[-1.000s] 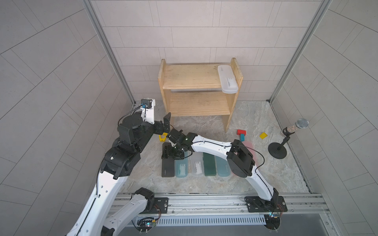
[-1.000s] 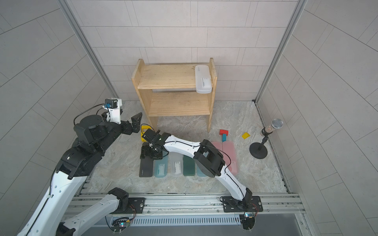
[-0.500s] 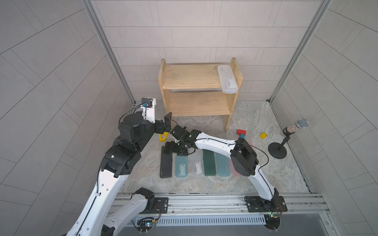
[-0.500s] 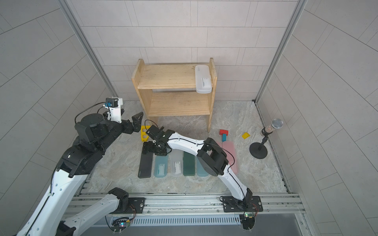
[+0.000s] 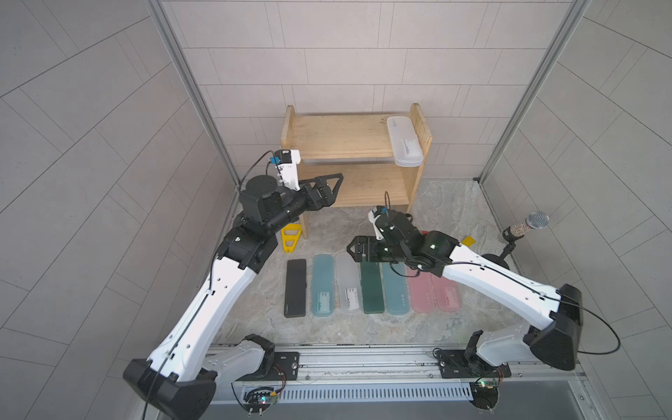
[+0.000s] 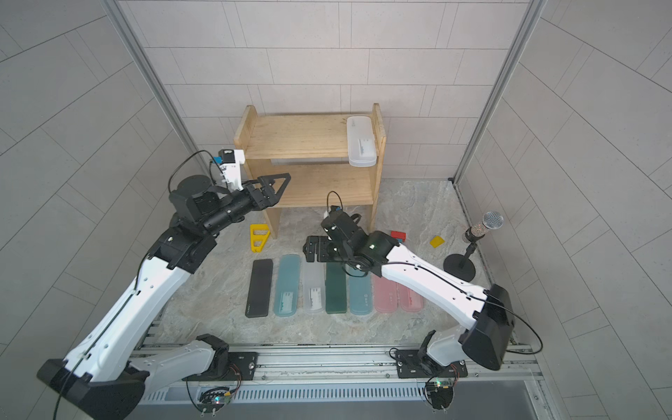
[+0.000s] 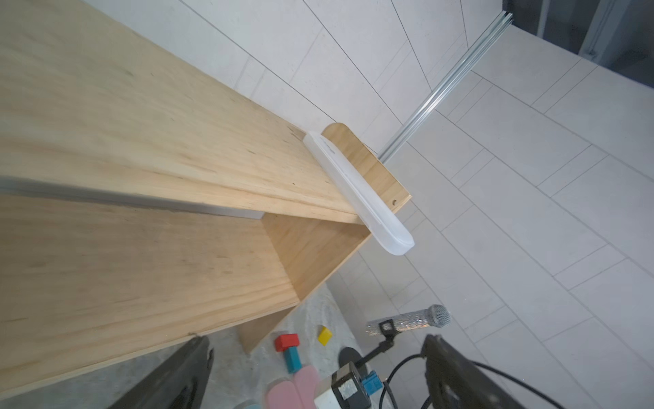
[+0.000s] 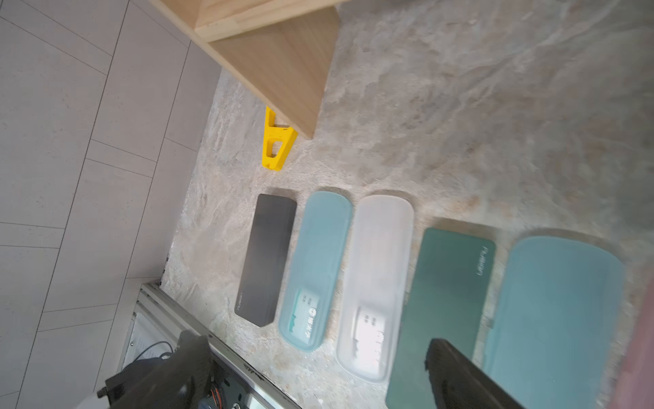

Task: Remove the pencil cases from the shelf
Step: Pick up the pencil case from the shelf.

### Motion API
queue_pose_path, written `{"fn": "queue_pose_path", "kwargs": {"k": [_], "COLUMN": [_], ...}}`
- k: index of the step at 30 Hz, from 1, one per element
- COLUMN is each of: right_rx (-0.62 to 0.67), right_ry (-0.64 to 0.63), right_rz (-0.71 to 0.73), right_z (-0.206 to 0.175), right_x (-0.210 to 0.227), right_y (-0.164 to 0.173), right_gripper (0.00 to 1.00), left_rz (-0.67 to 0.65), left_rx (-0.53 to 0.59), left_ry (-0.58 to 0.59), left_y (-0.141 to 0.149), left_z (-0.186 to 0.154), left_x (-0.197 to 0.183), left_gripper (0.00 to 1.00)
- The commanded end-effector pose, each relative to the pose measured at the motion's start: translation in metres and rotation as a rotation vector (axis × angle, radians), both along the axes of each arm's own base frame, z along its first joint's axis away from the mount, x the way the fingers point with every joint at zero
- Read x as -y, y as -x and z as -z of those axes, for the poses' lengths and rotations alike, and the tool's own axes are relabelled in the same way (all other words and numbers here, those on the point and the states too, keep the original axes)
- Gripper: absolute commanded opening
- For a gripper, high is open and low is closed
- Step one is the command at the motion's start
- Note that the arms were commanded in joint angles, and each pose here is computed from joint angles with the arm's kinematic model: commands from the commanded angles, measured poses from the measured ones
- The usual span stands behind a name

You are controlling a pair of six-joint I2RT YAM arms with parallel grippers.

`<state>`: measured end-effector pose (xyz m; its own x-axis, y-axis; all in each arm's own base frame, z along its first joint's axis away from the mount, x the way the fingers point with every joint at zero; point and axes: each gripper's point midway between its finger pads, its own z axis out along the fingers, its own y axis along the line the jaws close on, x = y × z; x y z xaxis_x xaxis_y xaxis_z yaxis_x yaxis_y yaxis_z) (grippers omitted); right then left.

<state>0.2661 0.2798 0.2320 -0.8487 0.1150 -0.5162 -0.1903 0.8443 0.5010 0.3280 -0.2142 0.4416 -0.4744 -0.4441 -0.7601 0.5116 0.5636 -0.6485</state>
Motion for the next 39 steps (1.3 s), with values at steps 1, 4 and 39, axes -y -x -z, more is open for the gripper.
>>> {"fn": "queue_pose_path", "kwargs": {"k": [1, 4, 39], "right_rx": [-0.078, -0.046, 0.006], "right_ry": [0.029, 0.011, 0.066], "right_rz": [0.137, 0.209, 0.374], "right_z": [0.035, 0.028, -0.003], "right_x": [0.057, 0.097, 0.189], "right_y": [0.0, 0.002, 0.033], "right_gripper": [1.0, 1.0, 1.0], "left_rz": [0.133, 0.155, 0.235], "left_rx": [0.024, -0.005, -0.323], "left_ry": [0.148, 0.21, 0.265], "left_y": [0.012, 0.006, -0.076], "left_z": [-0.033, -0.037, -0.008], "left_x": [0.037, 0.06, 0.154], "left_gripper": [1.0, 1.0, 0.9]}}
